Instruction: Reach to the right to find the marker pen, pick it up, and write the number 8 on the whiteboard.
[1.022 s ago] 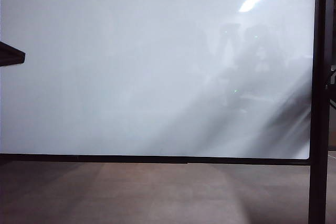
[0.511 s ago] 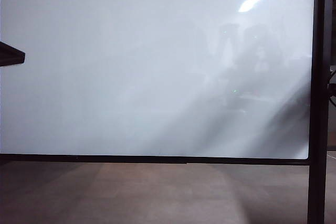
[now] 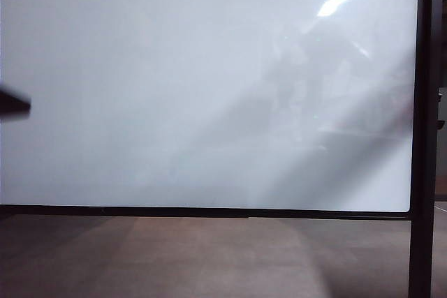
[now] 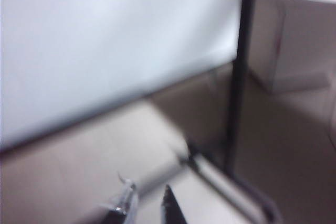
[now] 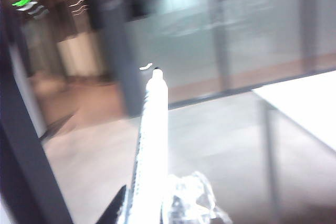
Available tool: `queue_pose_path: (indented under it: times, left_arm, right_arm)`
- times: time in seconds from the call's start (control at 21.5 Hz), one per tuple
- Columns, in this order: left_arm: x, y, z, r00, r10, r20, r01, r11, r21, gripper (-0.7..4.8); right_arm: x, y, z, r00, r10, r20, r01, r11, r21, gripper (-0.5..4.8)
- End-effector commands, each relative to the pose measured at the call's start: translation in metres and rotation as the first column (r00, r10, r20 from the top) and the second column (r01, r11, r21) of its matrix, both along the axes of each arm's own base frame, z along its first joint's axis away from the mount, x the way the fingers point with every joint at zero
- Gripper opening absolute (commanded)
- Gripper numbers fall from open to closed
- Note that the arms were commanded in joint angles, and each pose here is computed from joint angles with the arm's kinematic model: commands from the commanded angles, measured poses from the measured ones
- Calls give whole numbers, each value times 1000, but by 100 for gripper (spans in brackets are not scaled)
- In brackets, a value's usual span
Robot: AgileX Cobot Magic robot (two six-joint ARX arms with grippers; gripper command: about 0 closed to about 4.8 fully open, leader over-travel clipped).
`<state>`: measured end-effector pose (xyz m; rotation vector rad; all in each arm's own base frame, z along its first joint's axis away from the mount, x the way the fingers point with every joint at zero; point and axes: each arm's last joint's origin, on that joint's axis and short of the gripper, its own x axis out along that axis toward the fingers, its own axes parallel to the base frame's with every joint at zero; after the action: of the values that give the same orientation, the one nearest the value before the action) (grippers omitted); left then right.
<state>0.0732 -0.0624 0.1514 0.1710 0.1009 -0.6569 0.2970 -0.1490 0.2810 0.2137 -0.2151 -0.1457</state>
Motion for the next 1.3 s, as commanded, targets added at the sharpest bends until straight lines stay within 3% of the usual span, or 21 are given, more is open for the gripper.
queue_pose_path:
  times: [0.05,0.14,0.28,0.42,0.56,0.79,1.02,1.3]
  left_arm:
    - [0,0,-2,999,-24,-21,24,1000,14,66]
    - [0,0,-2,999,-32,-23,32,999,14,66]
    - [-1,0,-3,999,-32,-26,32,999,16,66]
    - [0,0,2,1000,-24,10,24,1000,-13,66]
    - [1,0,17,993,-2,116,14,995,-102,66]
    - [-8,11,58,991,33,128,-18,994,-112,66]
    - [-25,32,118,960,146,238,-99,975,-199,66]
    - [-35,43,159,933,217,286,-149,959,-241,66]
  right_arm:
    - [-43,24,45,999,-32,36,33,999,-27,-7]
    - [-74,54,81,993,34,110,-27,998,-57,-7]
    - [-94,96,102,969,179,172,-170,983,-63,-7]
    - [-94,137,106,923,333,192,-330,943,-48,-7]
    - [-87,174,102,897,402,185,-408,913,-6,-7]
    - [-67,204,108,852,498,163,-506,863,6,-7]
    - [-46,228,131,818,543,189,-553,833,5,-7]
    - [-32,256,140,809,561,178,-571,821,8,-7]
